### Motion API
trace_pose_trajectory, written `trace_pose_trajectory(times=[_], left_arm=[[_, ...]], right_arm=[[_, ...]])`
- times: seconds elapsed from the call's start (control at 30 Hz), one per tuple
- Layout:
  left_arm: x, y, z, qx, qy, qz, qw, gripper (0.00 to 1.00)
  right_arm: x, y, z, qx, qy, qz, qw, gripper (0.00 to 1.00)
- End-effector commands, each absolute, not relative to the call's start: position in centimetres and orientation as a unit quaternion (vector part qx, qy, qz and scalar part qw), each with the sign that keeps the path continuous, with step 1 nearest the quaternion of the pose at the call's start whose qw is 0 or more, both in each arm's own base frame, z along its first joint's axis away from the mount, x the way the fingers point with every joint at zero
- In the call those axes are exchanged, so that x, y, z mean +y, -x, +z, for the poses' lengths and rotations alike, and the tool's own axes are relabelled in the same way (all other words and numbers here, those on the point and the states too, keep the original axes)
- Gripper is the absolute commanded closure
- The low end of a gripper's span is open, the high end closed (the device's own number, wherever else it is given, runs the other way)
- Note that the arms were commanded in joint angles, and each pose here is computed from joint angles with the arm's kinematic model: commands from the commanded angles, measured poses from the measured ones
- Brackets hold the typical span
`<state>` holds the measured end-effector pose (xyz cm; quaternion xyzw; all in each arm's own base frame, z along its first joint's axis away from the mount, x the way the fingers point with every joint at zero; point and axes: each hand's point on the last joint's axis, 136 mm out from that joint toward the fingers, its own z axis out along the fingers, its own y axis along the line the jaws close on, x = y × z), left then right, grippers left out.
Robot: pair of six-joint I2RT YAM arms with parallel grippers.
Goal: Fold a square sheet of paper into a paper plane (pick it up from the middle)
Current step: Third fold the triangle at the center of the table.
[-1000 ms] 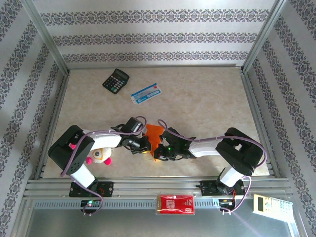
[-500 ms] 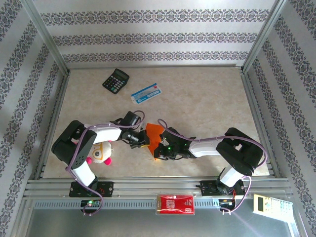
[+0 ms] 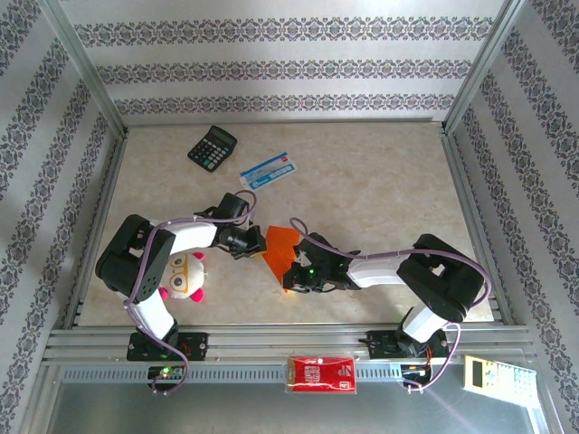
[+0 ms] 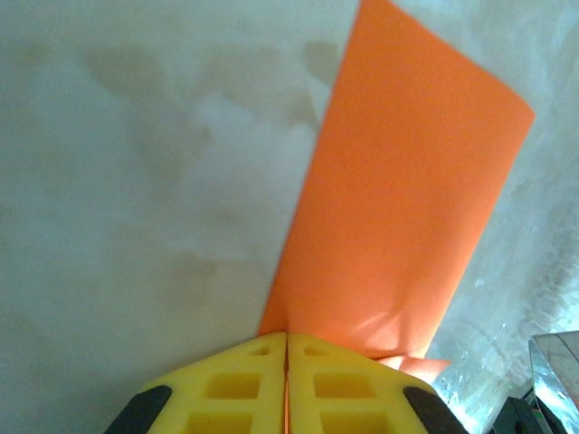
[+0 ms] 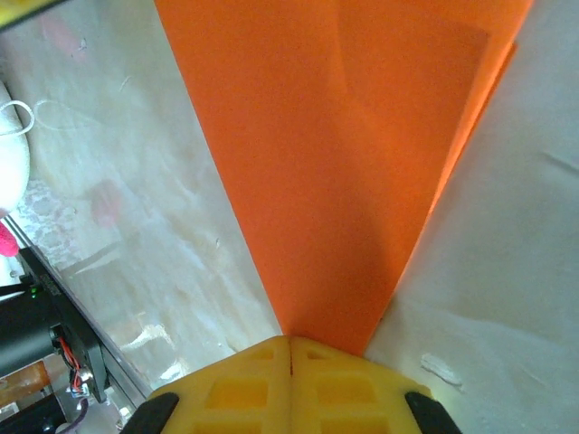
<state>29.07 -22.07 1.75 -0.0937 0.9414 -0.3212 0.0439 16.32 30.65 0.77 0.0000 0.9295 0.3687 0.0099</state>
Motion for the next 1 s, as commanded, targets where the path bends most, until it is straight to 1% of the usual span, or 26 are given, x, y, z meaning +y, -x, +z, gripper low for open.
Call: trace_pose_trajectory(times=[0.0, 0.1, 0.23, 0.33, 0.43, 0.73, 0.97], left_arm=[[-21.0, -30.0, 2.9, 0.943, 0.096, -0.311, 0.072, 0.88], [-22.6, -29.2, 5.1, 0.928, 0.088, -0.35, 0.092, 0.85], [-25.2, -26.9, 6.7, 0.917, 0.063, -0.381, 0.096, 0.82], [-26.8, -25.1, 6.1, 0.917, 0.045, -0.388, 0.078, 0.8], [-27.7, -24.6, 4.9, 0.92, 0.036, -0.385, 0.061, 0.8], [-27.4, -24.6, 2.1, 0.93, 0.039, -0.362, 0.044, 0.79], [-25.5, -25.2, 0.6, 0.934, 0.051, -0.351, 0.041, 0.79]], right_arm=[[21.1, -11.0, -6.5, 0.982, -0.052, 0.166, -0.078, 1.0], [21.3, -11.2, -6.5, 0.981, -0.051, 0.169, -0.078, 1.0], [21.4, -11.4, -6.4, 0.981, -0.051, 0.171, -0.076, 1.0], [21.4, -11.4, -6.5, 0.981, -0.05, 0.171, -0.078, 1.0], [21.5, -11.5, -6.4, 0.981, -0.049, 0.17, -0.077, 1.0], [20.9, -11.1, -6.4, 0.983, -0.052, 0.157, -0.086, 1.0], [19.9, -10.5, -7.0, 0.985, -0.046, 0.131, -0.099, 1.0]])
